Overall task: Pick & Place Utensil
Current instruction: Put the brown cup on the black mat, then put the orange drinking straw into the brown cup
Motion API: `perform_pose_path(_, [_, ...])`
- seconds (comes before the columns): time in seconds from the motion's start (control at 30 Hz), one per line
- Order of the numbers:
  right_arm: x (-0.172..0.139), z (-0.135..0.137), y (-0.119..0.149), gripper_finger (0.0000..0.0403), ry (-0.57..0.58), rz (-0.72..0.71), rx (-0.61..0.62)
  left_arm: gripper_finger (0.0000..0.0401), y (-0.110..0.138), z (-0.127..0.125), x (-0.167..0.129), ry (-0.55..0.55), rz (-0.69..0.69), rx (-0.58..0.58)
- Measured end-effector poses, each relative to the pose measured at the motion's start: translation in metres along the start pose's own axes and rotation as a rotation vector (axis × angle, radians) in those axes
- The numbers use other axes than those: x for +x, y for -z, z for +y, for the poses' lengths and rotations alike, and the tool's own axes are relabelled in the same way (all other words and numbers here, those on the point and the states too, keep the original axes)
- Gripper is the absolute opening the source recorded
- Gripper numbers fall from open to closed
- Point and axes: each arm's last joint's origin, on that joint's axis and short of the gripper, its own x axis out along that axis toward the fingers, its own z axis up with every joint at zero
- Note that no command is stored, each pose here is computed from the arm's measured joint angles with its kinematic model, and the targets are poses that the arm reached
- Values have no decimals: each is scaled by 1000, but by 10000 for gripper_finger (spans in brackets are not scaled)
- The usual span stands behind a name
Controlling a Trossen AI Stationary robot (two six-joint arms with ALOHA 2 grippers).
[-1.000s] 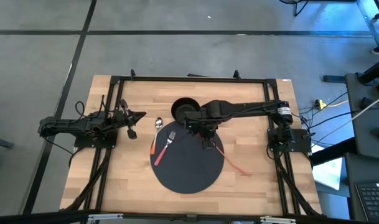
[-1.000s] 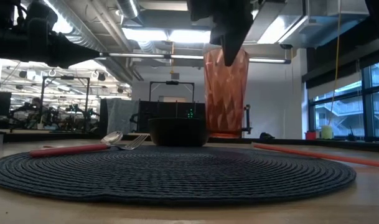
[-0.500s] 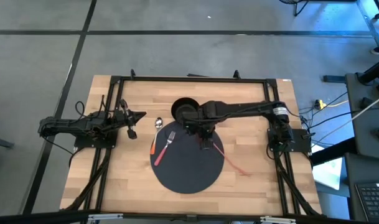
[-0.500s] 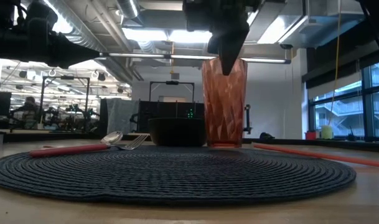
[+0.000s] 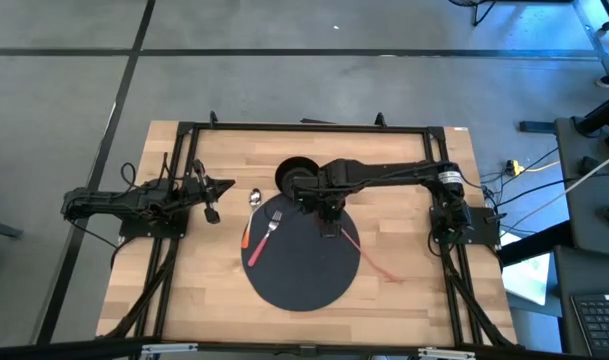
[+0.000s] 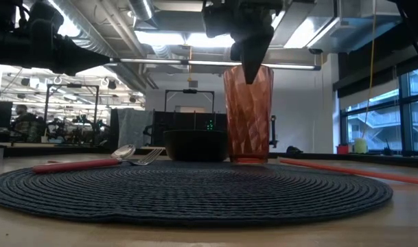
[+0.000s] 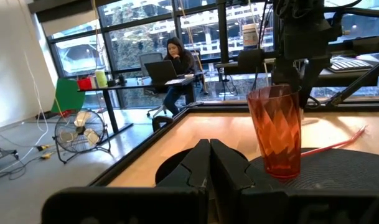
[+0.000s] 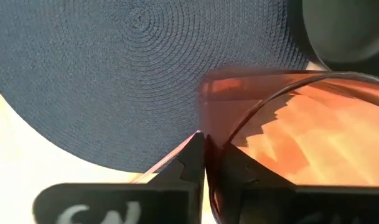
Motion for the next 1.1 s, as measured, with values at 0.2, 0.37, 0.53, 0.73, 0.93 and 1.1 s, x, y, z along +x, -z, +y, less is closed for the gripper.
perform_pose_path(0.2, [0, 0, 0, 75, -2, 4, 2, 4, 0, 0, 0, 0, 0, 0])
perform_pose_path(0.37, [0, 0, 0, 111, -2, 4, 4, 4, 0, 0, 0, 0, 0, 0])
perform_pose_path(0.53, [0, 2, 0, 152, -3, 4, 1, 4, 0, 0, 0, 0, 0, 0])
perform_pose_path(0.73, [0, 7, 2, 205, -19, 16, -1, 4, 0, 0, 0, 0, 0, 0])
perform_pose_path(0.93, [-10, 8, 2, 244, 28, 2, 9, 4, 0, 0, 0, 0, 0, 0])
perform_pose_path(1.1, [-35, 10, 0, 260, 46, -56, 5, 4, 0, 0, 0, 0, 0, -9])
